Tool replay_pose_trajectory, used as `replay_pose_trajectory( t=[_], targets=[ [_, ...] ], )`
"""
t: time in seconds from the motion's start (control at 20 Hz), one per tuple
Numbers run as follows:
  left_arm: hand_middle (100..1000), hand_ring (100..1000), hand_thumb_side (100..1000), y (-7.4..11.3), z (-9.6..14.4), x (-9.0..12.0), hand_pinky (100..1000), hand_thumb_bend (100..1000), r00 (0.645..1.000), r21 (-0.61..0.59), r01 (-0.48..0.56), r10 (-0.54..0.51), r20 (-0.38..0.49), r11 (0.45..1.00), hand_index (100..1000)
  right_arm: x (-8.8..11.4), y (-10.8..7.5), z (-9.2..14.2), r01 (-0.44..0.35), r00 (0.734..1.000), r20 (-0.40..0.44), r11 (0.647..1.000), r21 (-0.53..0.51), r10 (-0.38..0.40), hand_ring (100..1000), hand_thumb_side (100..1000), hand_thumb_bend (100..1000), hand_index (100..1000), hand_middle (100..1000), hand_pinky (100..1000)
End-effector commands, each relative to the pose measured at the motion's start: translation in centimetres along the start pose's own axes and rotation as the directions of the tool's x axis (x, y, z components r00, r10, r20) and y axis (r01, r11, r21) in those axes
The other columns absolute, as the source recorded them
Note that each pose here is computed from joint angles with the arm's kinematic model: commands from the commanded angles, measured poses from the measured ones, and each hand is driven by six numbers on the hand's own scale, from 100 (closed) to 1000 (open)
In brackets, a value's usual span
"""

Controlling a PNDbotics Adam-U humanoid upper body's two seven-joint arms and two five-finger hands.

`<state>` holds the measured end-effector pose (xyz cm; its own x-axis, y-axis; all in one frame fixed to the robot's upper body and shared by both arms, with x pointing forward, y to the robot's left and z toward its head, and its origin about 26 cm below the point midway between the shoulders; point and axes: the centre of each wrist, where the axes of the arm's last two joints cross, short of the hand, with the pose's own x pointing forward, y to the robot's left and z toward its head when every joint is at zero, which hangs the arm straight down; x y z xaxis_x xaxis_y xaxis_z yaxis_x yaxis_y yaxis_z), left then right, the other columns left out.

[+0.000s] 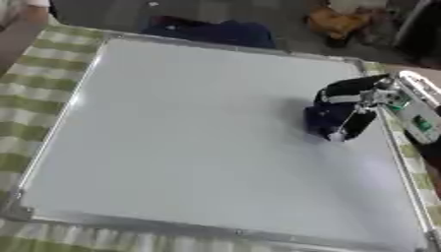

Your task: Wipe the whiteboard clean with a brush.

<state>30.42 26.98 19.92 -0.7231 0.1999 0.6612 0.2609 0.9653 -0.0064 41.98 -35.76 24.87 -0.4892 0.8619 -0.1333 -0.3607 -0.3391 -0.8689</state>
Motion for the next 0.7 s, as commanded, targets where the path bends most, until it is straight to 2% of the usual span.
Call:
replay_pose_trajectory(
  t=[0.05,0.4,0.7],
  targets=[
    [545,551,1000,-0.01,-0.25,0.65,555,135,1.0,-0.011,0.005,-0.004,0.017,1.0,402,-0.3,-0.99,1.3,-0.029,1.0,0.001,1.0,0.008,0.029,680,202,100,403,392,610],
    [544,551,1000,-0.05,-0.28,0.64,554,134,1.0,-0.009,0.001,-0.001,0.016,1.0,402,0.39,-1.32,1.41,-0.032,0.999,0.04,0.999,0.021,0.031,673,202,100,401,403,604],
    [544,550,1000,-0.1,-0.31,0.63,553,134,1.0,-0.01,0.0,0.0,0.018,1.0,401,0.12,-1.34,1.6,-0.011,1.0,0.018,1.0,0.018,0.011,674,203,100,401,405,603]
  ],
)
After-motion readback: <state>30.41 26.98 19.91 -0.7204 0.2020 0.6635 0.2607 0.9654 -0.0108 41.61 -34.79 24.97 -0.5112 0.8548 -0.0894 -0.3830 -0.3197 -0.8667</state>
